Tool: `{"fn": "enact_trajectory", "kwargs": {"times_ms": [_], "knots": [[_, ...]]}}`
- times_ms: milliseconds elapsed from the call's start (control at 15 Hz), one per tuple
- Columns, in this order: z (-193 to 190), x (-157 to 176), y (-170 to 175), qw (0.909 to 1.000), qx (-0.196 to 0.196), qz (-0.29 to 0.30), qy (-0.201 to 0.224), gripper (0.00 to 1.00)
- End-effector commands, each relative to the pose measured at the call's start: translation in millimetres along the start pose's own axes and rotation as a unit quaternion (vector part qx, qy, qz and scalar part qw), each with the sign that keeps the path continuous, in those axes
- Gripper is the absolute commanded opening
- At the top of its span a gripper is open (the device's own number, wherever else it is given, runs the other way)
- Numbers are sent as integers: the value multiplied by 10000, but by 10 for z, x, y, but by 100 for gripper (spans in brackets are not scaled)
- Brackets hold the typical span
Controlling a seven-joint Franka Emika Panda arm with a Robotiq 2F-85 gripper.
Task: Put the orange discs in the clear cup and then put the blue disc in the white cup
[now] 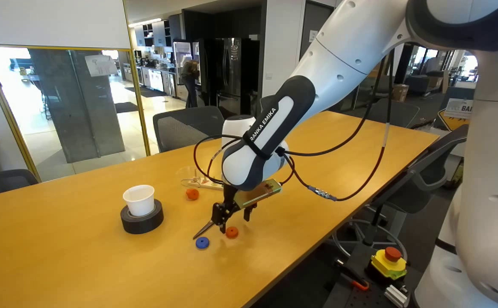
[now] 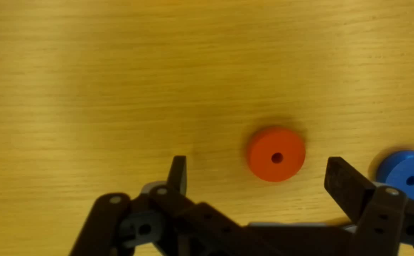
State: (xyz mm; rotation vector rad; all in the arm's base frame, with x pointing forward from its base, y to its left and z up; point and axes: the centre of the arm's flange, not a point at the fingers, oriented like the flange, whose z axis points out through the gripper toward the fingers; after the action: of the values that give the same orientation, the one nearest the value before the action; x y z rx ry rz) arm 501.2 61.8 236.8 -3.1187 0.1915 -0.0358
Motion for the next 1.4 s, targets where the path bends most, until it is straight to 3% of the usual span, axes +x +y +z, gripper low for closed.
{"fn": "enact_trajectory", "kwargs": {"times_ms": [0, 867, 933, 1000, 1333], "knots": [[5, 103, -69, 9999, 94, 43, 67, 100], [73, 68, -129, 9998, 163, 55, -128, 100], [74, 65, -130, 9998, 173, 57, -112, 75], [72, 62, -130, 9998, 180, 65, -107, 74], [8, 66, -140, 9998, 106, 78, -136, 34]]}}
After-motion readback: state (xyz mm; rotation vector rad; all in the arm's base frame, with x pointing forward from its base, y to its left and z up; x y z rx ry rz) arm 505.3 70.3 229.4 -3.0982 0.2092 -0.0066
